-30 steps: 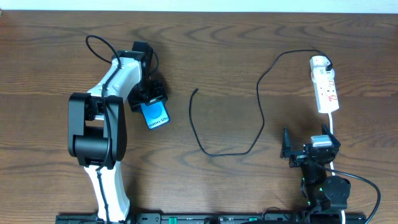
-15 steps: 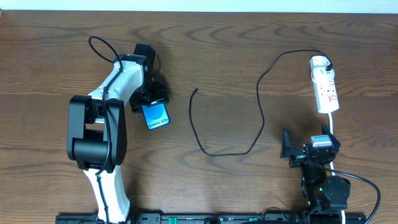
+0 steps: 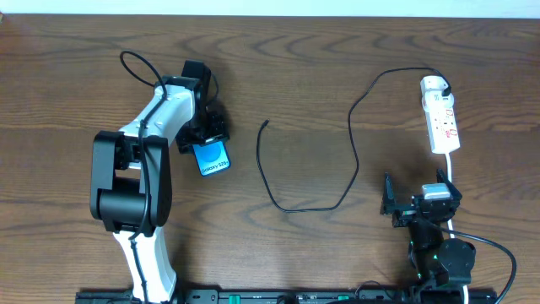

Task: Plug charger to phone and switch on socket
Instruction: 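Lift the blue phone with the left gripper and tilt it upright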

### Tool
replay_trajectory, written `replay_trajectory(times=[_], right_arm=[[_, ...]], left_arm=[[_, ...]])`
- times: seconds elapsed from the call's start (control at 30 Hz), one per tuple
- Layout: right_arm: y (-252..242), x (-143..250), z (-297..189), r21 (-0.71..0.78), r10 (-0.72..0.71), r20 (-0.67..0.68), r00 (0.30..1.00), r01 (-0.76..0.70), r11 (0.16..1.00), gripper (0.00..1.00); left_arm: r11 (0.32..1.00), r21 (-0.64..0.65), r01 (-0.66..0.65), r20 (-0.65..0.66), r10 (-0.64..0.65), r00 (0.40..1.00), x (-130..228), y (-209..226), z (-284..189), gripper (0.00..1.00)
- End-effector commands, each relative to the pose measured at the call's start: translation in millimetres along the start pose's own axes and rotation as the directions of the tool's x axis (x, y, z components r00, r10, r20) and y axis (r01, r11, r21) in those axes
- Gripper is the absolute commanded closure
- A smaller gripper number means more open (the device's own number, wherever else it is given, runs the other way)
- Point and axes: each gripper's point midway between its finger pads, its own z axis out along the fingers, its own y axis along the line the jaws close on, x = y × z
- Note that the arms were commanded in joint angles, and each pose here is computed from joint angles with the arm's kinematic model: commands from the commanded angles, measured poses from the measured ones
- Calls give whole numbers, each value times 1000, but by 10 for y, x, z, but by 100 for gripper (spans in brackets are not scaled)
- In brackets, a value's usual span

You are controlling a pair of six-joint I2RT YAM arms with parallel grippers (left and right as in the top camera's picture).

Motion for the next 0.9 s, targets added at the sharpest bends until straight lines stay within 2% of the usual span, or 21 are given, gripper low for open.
replay_trajectory(times=[0.0,0.37,0.87], right_arm=[[10,5,-2,-3,11,0,1000,-11,1000,1],[10,6,-2,-2,11,-1,1000,-11,1000,1],[10,5,-2,-3,11,0,1000,-11,1000,1]], left_arm=[[1000,-11,20,-38,-21,999,104,41,126,19],[1000,-11,20,-38,-21,999,102,40,127,8],[999,20,35,23,-35,999,9,12,261,8]])
